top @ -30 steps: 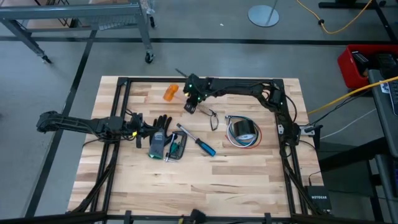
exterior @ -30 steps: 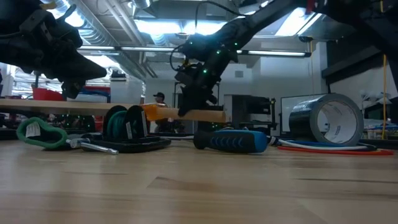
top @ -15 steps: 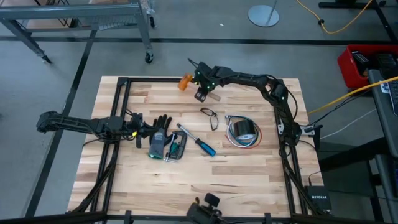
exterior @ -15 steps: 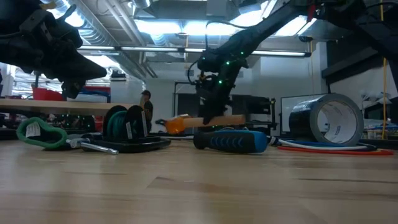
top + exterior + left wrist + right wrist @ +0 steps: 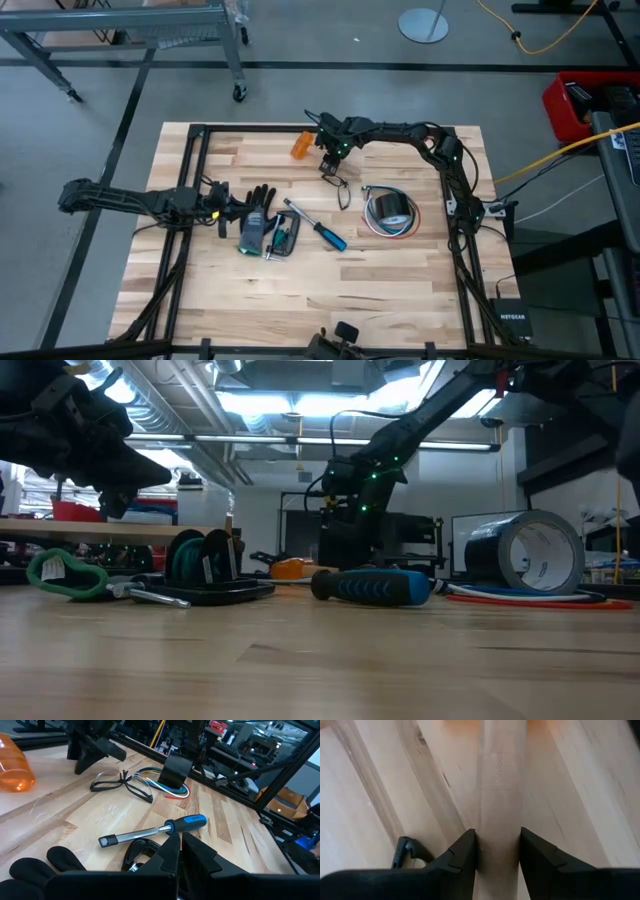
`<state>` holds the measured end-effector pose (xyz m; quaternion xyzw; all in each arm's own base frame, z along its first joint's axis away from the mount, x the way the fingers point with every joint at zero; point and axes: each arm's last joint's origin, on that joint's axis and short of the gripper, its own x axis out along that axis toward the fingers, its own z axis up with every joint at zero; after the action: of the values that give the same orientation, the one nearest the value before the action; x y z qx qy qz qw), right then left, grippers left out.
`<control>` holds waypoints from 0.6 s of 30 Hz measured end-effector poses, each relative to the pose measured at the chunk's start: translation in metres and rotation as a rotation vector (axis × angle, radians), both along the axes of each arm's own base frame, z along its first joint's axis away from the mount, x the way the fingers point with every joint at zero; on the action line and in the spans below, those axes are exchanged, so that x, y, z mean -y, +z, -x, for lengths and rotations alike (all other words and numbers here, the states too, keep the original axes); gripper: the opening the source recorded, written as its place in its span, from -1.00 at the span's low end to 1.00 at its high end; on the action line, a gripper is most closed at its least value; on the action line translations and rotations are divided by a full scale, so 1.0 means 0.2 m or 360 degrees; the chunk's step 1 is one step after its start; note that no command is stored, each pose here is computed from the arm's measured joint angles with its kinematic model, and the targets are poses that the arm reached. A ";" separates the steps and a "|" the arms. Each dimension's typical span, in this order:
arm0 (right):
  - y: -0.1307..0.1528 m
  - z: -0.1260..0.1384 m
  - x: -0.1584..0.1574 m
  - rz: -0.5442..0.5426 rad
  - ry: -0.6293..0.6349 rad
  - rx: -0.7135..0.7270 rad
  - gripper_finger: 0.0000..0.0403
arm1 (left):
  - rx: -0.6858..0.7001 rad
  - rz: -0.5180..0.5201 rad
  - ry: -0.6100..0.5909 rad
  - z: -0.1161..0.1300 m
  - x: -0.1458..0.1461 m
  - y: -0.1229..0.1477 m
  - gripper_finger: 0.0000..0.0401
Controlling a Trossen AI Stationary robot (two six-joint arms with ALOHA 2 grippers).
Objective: Coil cords
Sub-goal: Move the hammer to the top of the table, then move the chisel to the top of the table
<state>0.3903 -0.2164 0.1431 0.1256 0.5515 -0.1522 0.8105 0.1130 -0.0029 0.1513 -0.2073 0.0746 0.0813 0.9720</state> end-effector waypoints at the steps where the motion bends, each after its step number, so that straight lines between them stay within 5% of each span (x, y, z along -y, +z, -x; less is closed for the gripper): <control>1: 0.00 0.00 0.00 0.0003 0.0000 0.0004 -0.38 | -0.0002 0.0000 0.0001 0.00 0.00 0.00 -0.95; 11: -0.01 -0.04 0.02 0.0089 -0.0125 0.0107 0.31 | -0.0039 0.0028 0.0008 0.00 0.00 -0.01 -0.95; 18: -0.01 -0.03 0.02 0.0055 -0.0127 0.0110 0.50 | -0.0073 0.0053 0.0014 0.00 0.00 -0.02 -0.95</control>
<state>0.3971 -0.2207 0.1405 0.1385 0.5149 -0.1895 0.8245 0.1124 -0.0028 0.1466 -0.2219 0.0972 0.0892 0.9661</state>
